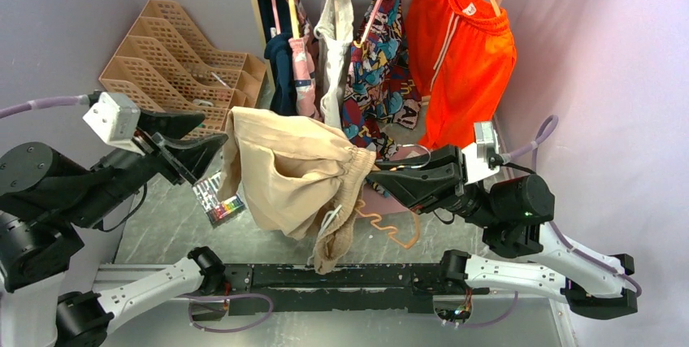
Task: Place the shorts on the hanger
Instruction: Hang the shorts on the hanger.
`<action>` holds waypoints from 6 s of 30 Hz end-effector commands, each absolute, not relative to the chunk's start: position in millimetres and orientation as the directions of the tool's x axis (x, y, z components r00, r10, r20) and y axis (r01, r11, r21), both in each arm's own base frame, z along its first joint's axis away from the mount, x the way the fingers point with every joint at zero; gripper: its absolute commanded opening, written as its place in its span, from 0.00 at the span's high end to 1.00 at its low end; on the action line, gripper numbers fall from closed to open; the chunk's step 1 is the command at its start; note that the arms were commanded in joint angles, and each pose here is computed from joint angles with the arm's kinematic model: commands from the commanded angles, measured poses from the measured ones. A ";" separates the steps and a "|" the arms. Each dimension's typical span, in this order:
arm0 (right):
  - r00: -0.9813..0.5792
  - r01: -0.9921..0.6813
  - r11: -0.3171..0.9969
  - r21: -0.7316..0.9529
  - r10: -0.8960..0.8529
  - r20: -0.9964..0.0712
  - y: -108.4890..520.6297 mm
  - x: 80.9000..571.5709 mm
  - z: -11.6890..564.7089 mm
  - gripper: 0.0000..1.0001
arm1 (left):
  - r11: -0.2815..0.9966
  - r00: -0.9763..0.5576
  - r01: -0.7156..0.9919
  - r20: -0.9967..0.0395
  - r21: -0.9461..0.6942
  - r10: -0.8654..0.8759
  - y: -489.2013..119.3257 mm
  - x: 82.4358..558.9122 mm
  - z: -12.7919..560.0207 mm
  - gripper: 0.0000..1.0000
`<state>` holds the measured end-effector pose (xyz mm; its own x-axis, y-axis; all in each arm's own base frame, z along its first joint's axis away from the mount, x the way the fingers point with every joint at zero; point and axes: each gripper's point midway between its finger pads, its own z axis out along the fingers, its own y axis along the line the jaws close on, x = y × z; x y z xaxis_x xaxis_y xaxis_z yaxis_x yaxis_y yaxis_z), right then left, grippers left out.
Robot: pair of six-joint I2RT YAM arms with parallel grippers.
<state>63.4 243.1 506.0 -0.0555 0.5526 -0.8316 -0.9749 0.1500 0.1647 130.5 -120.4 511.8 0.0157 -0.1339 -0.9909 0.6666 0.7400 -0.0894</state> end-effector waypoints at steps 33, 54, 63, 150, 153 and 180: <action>-0.079 -0.992 0.038 0.117 0.526 -0.847 235.8 37.2 525.0 1.00 | 0.645 0.171 0.761 -0.939 -0.067 -0.300 -121.5 102.5 592.5 0.93; -0.105 -0.994 -0.046 0.097 0.620 -0.777 230.1 24.6 545.8 1.00 | 0.693 0.056 0.712 -0.974 -0.114 -0.217 -125.0 120.5 545.4 0.00; -0.041 -0.987 0.105 0.124 0.578 -0.815 227.7 48.6 533.7 1.00 | 0.735 0.263 0.675 -0.908 -0.068 -0.326 -69.3 83.1 604.4 0.00; -0.018 -0.996 0.073 0.045 0.339 -0.941 329.9 70.0 452.4 1.00 | -0.049 -0.116 0.991 -0.989 -0.121 0.088 -276.0 77.3 444.7 0.58; -0.016 -0.997 0.069 0.043 0.345 -0.939 330.4 69.2 453.8 1.00 | -0.053 -0.131 0.989 -0.986 -0.137 0.099 -277.9 77.4 439.9 0.59; -0.010 -0.995 0.093 0.041 0.308 -0.951 319.5 69.0 436.9 1.00 | 0.143 -0.123 0.985 -0.978 -0.099 0.167 -222.3 66.6 438.3 0.13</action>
<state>68.8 330.5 412.3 -0.0608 0.2389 -0.9691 -0.9940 0.0744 0.0807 52.2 -220.0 481.6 -0.0287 0.0216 -0.9994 0.9967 0.0765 -0.0270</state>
